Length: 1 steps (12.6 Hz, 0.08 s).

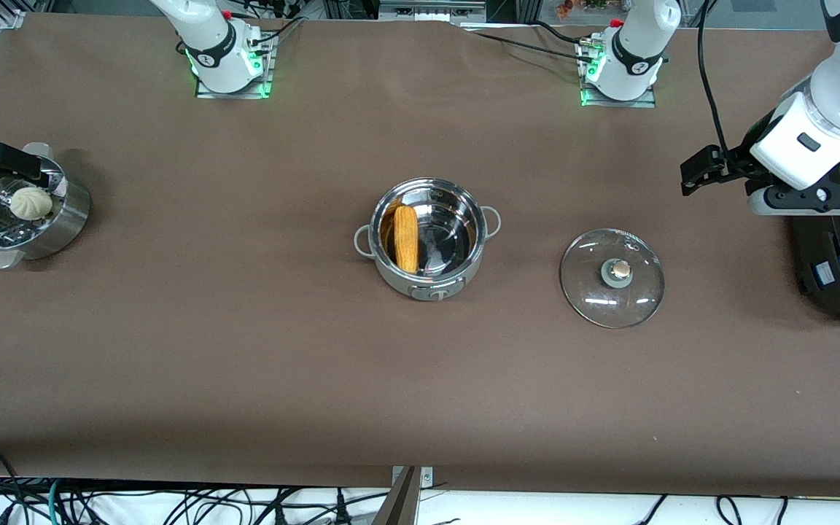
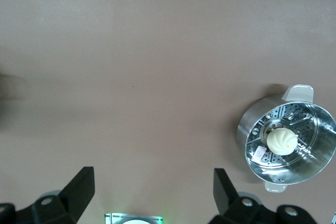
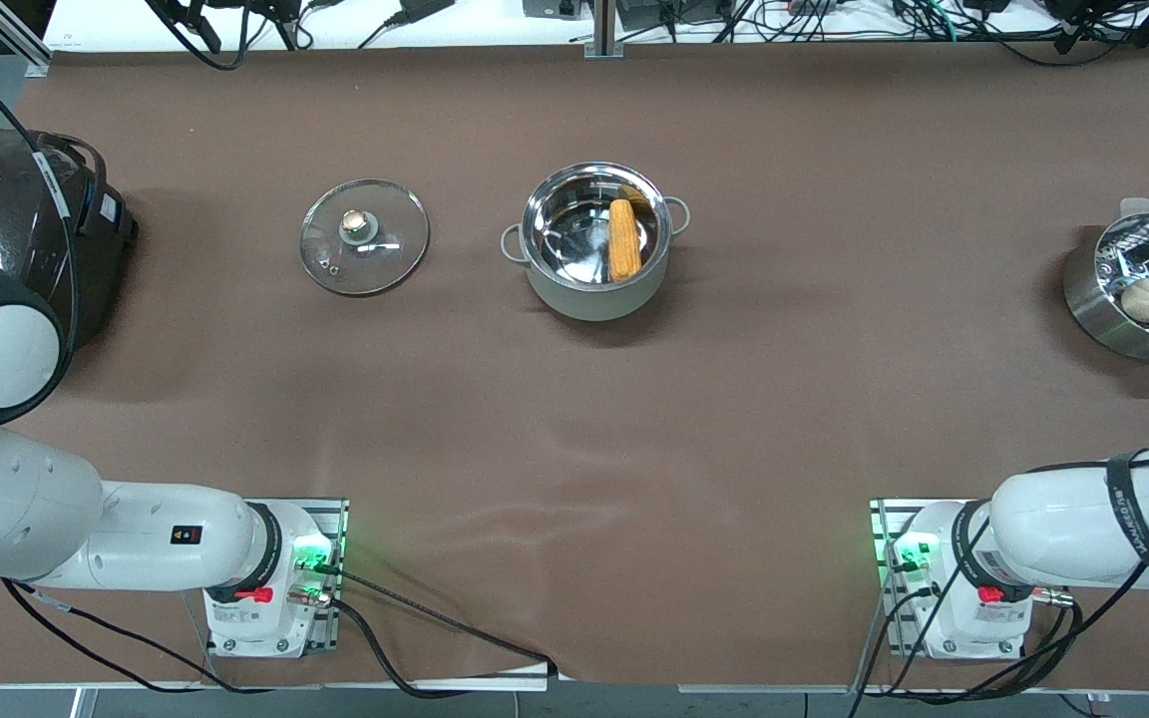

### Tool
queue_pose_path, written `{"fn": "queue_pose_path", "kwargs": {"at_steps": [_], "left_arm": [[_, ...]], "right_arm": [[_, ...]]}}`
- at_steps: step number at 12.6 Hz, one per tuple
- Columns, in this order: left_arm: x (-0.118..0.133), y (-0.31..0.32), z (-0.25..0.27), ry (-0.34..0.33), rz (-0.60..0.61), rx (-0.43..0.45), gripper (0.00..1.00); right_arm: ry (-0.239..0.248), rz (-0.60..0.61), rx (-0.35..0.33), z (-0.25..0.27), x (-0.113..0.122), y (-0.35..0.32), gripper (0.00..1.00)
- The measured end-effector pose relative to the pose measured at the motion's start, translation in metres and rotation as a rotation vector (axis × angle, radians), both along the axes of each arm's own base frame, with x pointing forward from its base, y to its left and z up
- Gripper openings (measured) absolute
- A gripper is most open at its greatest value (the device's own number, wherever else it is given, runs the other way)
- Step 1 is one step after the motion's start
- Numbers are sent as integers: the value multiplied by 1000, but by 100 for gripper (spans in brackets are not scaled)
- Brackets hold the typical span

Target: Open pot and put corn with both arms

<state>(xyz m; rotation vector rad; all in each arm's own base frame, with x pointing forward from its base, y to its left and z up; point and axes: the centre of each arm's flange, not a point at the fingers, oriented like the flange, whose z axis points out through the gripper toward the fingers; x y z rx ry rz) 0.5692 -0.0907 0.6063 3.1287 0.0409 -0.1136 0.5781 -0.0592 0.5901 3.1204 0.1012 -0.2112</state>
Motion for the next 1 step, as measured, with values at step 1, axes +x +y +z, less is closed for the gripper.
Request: {"fn": "queue_pose_path", "kwargs": {"at_steps": [1], "left_arm": [[0,0,0,0,0,0,100]], "right_arm": [[2,0,0,-1,0,0,100]]}}
